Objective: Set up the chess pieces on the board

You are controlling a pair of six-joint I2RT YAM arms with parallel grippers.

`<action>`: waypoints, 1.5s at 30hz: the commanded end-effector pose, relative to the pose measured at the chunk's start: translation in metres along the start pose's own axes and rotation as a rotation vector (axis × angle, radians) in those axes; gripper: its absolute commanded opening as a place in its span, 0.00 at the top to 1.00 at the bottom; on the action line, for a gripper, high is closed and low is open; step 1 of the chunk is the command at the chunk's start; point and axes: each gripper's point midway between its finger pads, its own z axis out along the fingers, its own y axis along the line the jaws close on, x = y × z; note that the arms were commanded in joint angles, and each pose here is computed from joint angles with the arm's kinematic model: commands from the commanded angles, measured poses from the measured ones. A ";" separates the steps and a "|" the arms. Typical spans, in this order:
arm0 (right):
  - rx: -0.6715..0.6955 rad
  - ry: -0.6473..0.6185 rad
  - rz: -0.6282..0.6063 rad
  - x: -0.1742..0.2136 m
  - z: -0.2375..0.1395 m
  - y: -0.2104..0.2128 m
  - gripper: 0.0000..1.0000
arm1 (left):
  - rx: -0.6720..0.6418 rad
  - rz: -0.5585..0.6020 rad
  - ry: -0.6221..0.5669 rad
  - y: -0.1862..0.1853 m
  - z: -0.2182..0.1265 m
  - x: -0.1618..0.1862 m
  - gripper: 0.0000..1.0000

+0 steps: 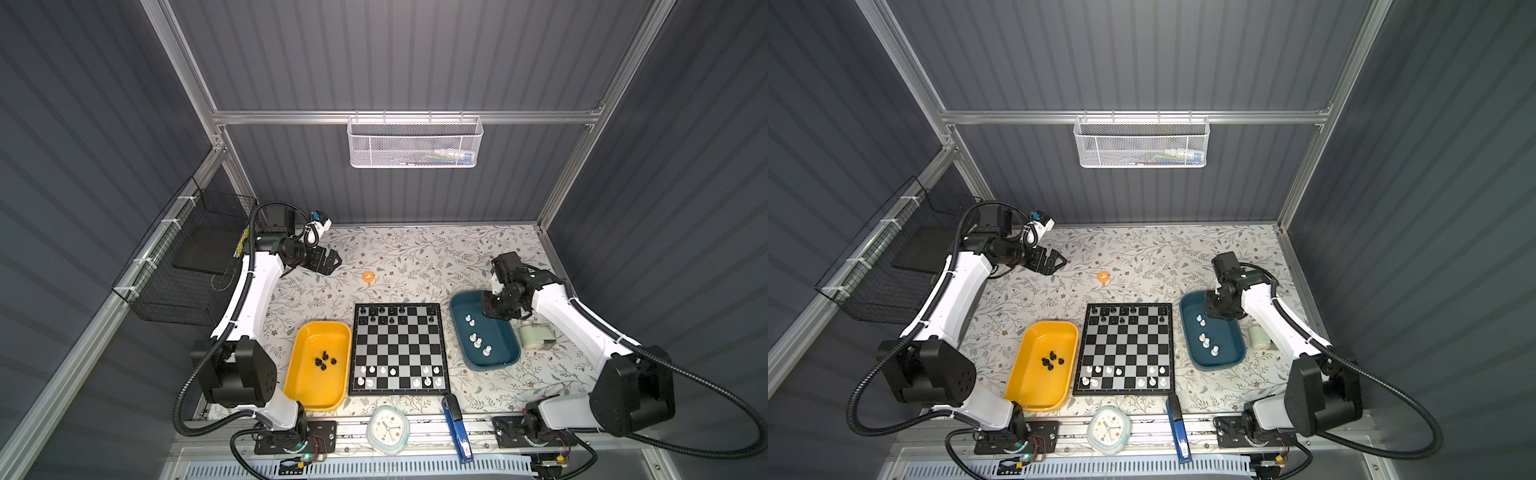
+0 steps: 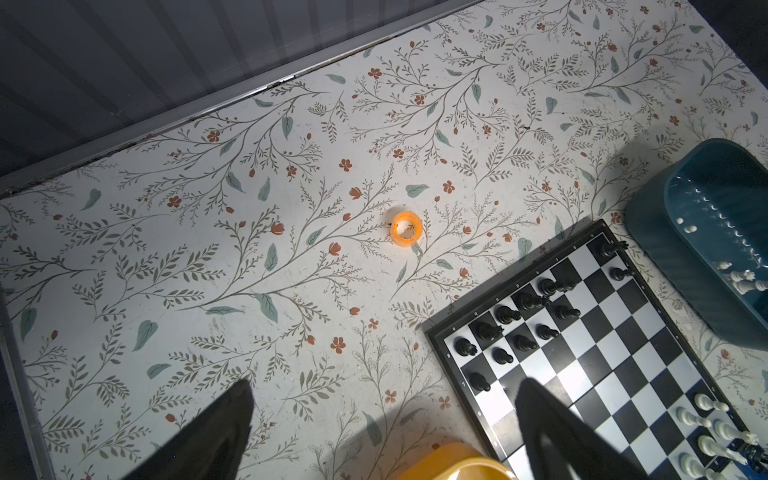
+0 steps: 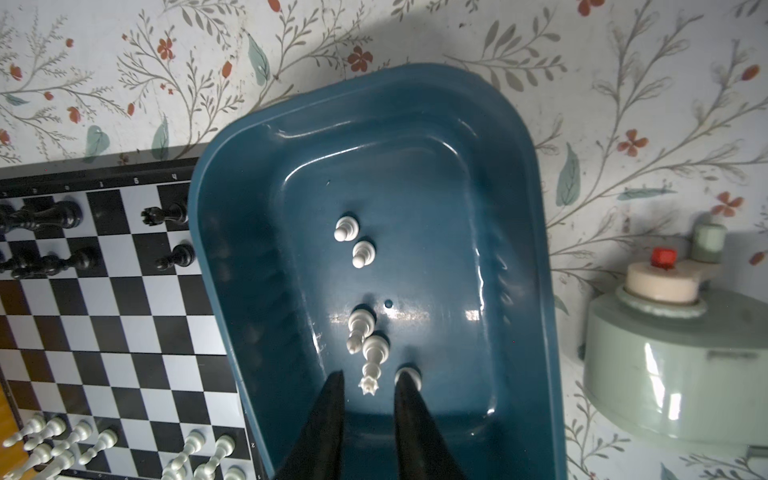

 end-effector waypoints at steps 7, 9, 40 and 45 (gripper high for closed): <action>-0.023 0.026 -0.072 -0.015 0.021 0.009 0.74 | 0.017 0.010 0.027 -0.003 0.002 0.003 0.00; -0.015 0.032 -0.083 -0.017 0.027 0.009 0.74 | 0.016 0.008 0.032 -0.003 0.004 0.005 0.00; 0.025 0.106 -0.188 -0.022 0.076 0.022 0.68 | 0.007 0.014 0.045 -0.002 0.005 0.011 0.01; 0.040 0.116 -0.198 -0.018 0.081 0.021 0.68 | 0.007 0.013 0.046 -0.002 0.005 0.011 0.00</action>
